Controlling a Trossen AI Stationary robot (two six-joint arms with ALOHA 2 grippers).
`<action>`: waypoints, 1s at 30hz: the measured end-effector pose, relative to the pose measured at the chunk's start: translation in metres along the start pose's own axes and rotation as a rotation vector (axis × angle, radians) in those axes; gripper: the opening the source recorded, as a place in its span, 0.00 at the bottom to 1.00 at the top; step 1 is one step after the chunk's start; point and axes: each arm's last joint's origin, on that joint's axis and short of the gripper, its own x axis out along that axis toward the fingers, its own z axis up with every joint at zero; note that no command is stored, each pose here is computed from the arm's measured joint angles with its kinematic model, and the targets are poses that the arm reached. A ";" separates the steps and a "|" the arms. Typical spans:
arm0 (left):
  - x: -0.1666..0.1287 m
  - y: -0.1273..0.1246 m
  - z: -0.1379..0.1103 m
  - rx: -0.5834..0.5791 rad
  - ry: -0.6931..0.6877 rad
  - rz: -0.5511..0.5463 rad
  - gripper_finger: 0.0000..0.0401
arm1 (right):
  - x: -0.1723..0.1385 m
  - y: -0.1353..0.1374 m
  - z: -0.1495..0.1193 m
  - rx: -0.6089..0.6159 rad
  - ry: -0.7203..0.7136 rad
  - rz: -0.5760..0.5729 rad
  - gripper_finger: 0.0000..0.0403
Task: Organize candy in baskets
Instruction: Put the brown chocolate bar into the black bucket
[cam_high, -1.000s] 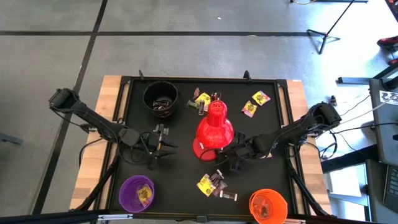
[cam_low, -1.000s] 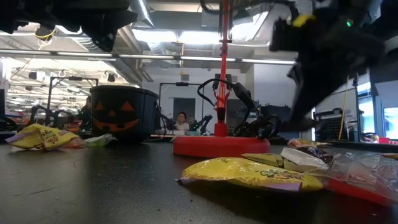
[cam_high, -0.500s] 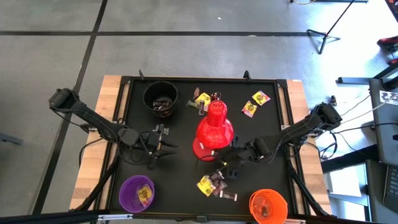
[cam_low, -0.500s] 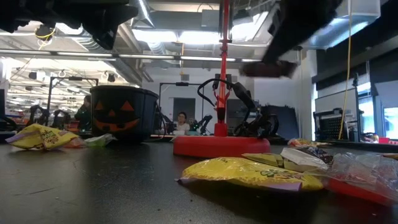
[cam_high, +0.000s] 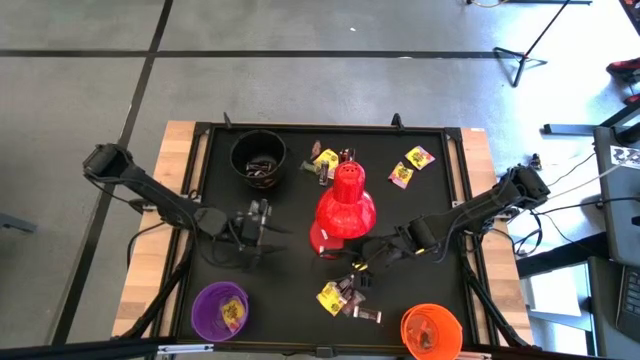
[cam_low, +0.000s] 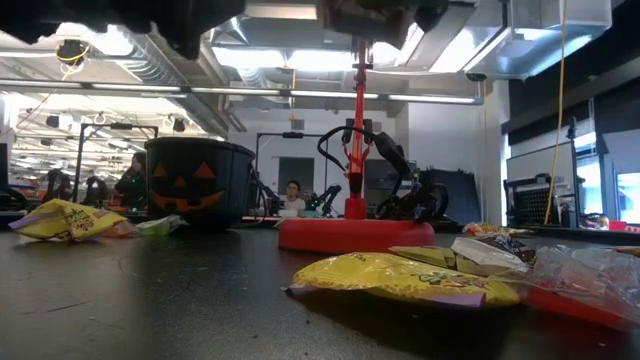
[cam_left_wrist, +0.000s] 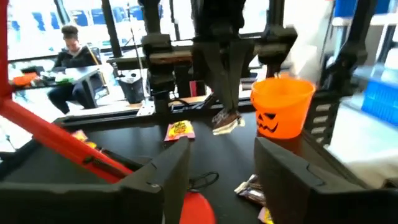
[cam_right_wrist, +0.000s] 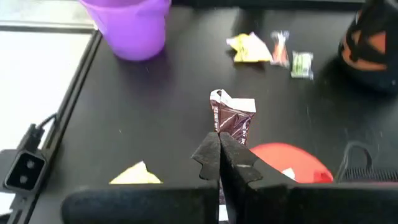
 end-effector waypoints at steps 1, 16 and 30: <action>0.005 -0.002 0.001 0.028 0.007 -0.001 0.44 | 0.000 0.000 0.001 0.001 -0.012 0.002 0.00; 0.081 -0.012 0.000 0.234 0.087 -0.002 0.46 | 0.000 0.001 0.004 0.008 -0.042 0.018 0.00; 0.089 -0.014 -0.005 0.238 0.102 -0.025 0.40 | 0.000 0.001 0.004 0.008 -0.043 0.018 0.00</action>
